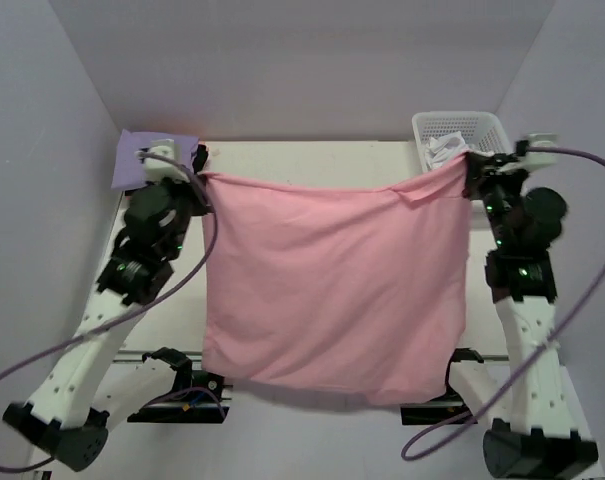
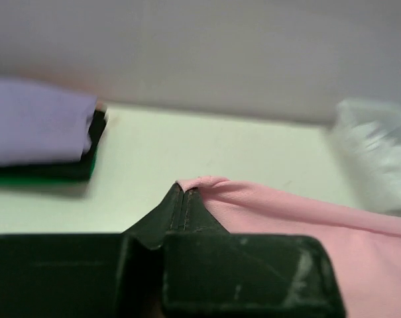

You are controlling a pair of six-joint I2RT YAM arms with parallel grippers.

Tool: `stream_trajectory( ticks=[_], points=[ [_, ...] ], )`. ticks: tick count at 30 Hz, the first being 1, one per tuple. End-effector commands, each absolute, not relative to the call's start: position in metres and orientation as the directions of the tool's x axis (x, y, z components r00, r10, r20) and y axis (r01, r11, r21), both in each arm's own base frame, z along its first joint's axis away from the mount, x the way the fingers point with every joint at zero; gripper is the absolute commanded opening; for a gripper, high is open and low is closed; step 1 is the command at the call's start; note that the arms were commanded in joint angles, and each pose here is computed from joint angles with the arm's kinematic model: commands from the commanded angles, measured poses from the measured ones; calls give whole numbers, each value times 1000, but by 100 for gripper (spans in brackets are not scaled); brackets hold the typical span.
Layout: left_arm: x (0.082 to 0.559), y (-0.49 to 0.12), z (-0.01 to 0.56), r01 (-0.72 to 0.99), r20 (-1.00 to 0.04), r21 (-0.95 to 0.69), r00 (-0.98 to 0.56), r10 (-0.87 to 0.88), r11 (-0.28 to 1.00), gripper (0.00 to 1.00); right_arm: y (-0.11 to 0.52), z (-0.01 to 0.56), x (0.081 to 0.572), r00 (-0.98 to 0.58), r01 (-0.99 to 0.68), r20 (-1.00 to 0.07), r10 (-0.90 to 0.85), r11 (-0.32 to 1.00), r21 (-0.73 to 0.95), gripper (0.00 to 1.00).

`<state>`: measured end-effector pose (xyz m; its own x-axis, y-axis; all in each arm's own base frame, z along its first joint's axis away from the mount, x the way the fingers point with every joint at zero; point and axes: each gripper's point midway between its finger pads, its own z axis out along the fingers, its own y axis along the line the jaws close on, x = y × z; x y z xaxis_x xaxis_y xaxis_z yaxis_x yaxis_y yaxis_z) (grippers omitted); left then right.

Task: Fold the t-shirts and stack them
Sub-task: Flatten out the tshirt, then fold the flattened tshirt in 1/3 of the way

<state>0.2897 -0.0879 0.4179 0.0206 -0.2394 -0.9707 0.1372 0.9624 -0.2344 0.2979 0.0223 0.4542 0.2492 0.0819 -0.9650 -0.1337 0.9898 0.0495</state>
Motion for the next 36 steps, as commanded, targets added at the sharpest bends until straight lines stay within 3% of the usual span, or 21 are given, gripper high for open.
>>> stream_trajectory(
  ticks=[1, 2, 3, 5, 6, 13, 15, 16, 17, 24, 31, 36],
  points=[
    [322, -70, 374, -51, -973, -230, -23, -231, 972, 0, 37, 400, 341, 149, -212, -976, 159, 969, 125, 0],
    [336, -77, 346, -65, -976, -199, -83, -204, 978, 0, 47, 396, 347, 155, -273, -976, 155, 956, 108, 0],
    [345, -78, 340, -80, -976, -199, -75, -205, 977, 0, 50, 346, 370, 38, -276, -987, 155, 951, 138, 0],
    [362, -80, 312, -110, -977, -157, -128, -171, 981, 0, 57, 326, 383, -1, -312, -988, 156, 938, 148, 0],
    [380, -82, 288, -138, -973, -125, -176, -149, 982, 0, 58, 291, 404, -96, -300, -982, 166, 935, 187, 0],
    [463, -75, 198, -197, -936, -90, -319, -151, 976, 0, 80, 211, 476, -317, -372, -932, 177, 881, 294, 0],
    [482, -65, 182, -211, -929, -93, -334, -162, 973, 0, 82, 222, 494, -309, -385, -936, 170, 877, 287, 0],
    [496, -68, 187, -201, -932, -123, -313, -183, 972, 0, 82, 195, 505, -364, -369, -916, 168, 877, 308, 0],
    [506, -66, 161, -209, -916, -105, -360, -176, 972, 0, 81, 191, 510, -372, -367, -914, 163, 878, 306, 0],
    [570, -60, 142, -160, -904, -148, -378, -199, 976, 0, 87, 171, 552, -412, -378, -901, 134, 875, 303, 0],
    [592, -66, 113, -108, -886, -175, -416, -205, 979, 0, 96, 155, 577, -427, -360, -901, 77, 900, 247, 0],
    [602, -73, 122, -62, -900, -180, -393, -190, 982, 0, 98, 155, 590, -426, -355, -903, 46, 910, 214, 0]
  ],
)
